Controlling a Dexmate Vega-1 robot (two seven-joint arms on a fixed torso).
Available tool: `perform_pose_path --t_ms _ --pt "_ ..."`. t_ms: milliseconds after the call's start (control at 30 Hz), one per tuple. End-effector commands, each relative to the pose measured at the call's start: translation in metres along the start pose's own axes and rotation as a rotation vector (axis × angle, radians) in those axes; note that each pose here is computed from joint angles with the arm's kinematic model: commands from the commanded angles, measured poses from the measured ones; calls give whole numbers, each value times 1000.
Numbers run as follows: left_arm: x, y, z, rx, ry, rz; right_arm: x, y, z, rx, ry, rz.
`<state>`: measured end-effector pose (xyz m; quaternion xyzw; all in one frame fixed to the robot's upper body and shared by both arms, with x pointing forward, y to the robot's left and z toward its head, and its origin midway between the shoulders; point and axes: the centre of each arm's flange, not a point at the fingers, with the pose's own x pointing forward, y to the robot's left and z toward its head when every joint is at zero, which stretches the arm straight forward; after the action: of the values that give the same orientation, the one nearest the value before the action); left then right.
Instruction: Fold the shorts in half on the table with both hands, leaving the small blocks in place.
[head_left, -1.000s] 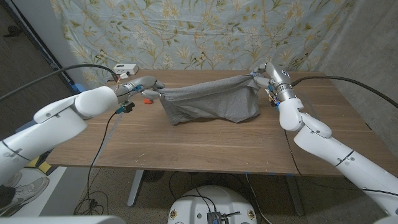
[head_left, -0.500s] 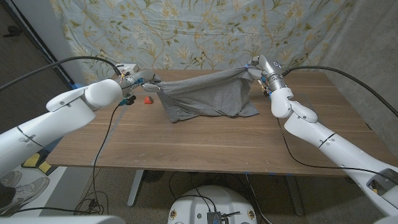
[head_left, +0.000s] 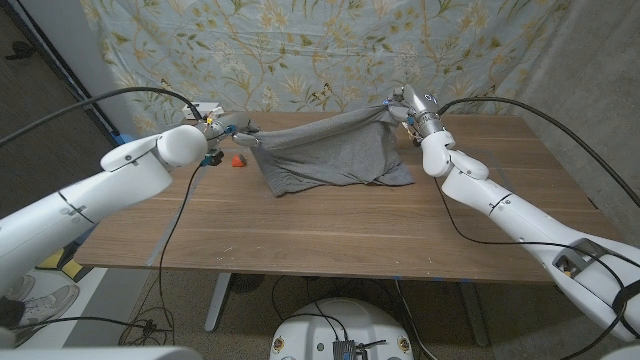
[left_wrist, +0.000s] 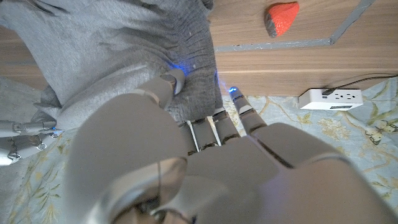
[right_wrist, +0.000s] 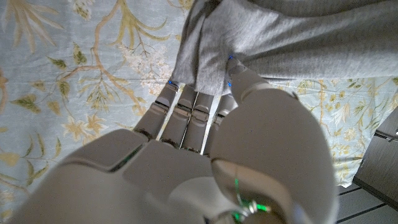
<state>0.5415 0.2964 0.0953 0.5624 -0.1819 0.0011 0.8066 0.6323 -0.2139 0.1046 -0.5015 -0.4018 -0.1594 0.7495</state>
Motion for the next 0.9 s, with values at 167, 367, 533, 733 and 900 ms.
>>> perform_pose_path --t_ms 167,367,533,733,900 --pt "13 -9 -19 51 134 15 48 34 0 -40 12 65" --pt "15 -12 -22 74 166 27 57 42 0 -40 28 93" --pt "17 -14 -22 111 200 35 63 45 -1 -50 57 152" --pt "18 -15 -17 177 245 89 66 48 -7 -60 121 236" --pt "12 -20 0 354 301 251 60 48 -12 -60 140 253"
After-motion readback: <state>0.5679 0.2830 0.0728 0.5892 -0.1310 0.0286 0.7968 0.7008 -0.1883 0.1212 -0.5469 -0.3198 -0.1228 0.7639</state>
